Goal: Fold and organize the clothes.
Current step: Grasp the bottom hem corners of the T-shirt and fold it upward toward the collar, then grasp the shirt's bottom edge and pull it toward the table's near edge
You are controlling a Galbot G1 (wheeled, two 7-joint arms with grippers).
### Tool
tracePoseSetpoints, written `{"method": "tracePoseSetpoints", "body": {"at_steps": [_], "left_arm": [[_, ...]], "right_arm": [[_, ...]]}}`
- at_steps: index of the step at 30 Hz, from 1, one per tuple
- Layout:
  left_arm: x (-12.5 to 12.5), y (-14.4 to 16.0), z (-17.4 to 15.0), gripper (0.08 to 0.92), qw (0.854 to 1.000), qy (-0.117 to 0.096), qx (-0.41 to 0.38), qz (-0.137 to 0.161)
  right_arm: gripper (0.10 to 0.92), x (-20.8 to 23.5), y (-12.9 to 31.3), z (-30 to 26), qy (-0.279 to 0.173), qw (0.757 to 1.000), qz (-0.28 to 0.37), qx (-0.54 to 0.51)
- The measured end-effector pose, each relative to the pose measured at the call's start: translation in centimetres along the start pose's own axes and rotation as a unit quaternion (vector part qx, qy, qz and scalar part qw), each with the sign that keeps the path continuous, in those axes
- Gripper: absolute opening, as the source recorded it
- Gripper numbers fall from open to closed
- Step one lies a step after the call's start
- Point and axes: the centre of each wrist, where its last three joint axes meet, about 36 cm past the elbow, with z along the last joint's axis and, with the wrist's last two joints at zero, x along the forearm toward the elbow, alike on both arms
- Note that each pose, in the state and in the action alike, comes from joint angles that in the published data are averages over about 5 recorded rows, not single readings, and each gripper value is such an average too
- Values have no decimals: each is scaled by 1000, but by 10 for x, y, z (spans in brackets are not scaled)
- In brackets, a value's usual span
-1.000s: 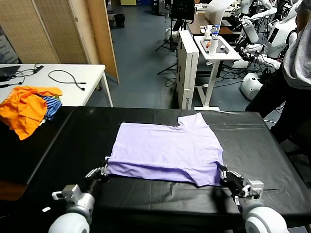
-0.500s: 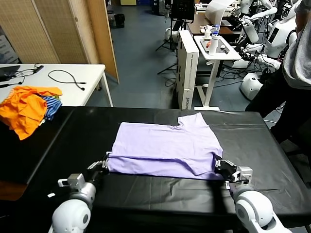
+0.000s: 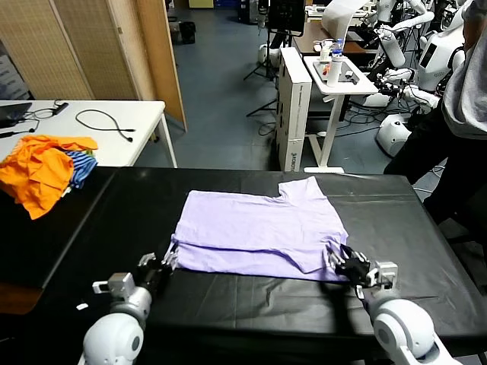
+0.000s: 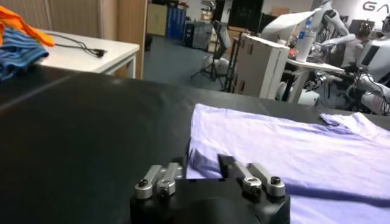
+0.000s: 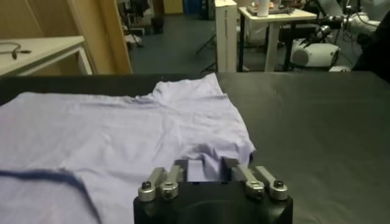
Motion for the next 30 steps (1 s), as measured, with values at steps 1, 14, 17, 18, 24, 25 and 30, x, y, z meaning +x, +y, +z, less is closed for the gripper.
{"method": "tracePoseSetpoints", "body": {"at_steps": [1, 14, 17, 18, 24, 25, 30], "left_arm": [[3, 0, 1, 889, 1000, 2, 0, -1], [18, -2, 18, 892, 999, 32, 3, -9], [18, -2, 19, 817, 999, 36, 3, -11], [18, -2, 20, 775, 999, 37, 3, -12], [19, -1, 22, 435, 999, 45, 2, -14], [19, -1, 22, 378, 999, 45, 1, -14], [24, -2, 20, 153, 998, 50, -13, -22]], "right_arm": [[906, 3, 0, 2, 2, 1000, 1, 1], [703, 13, -5, 15, 20, 1000, 10, 3], [558, 11, -5, 18, 24, 1000, 9, 2], [502, 11, -5, 19, 25, 1000, 8, 1], [175, 10, 0, 22, 27, 1000, 5, -2], [148, 11, 1, 22, 28, 1000, 4, -3], [140, 20, 9, 19, 33, 999, -1, -1]]}}
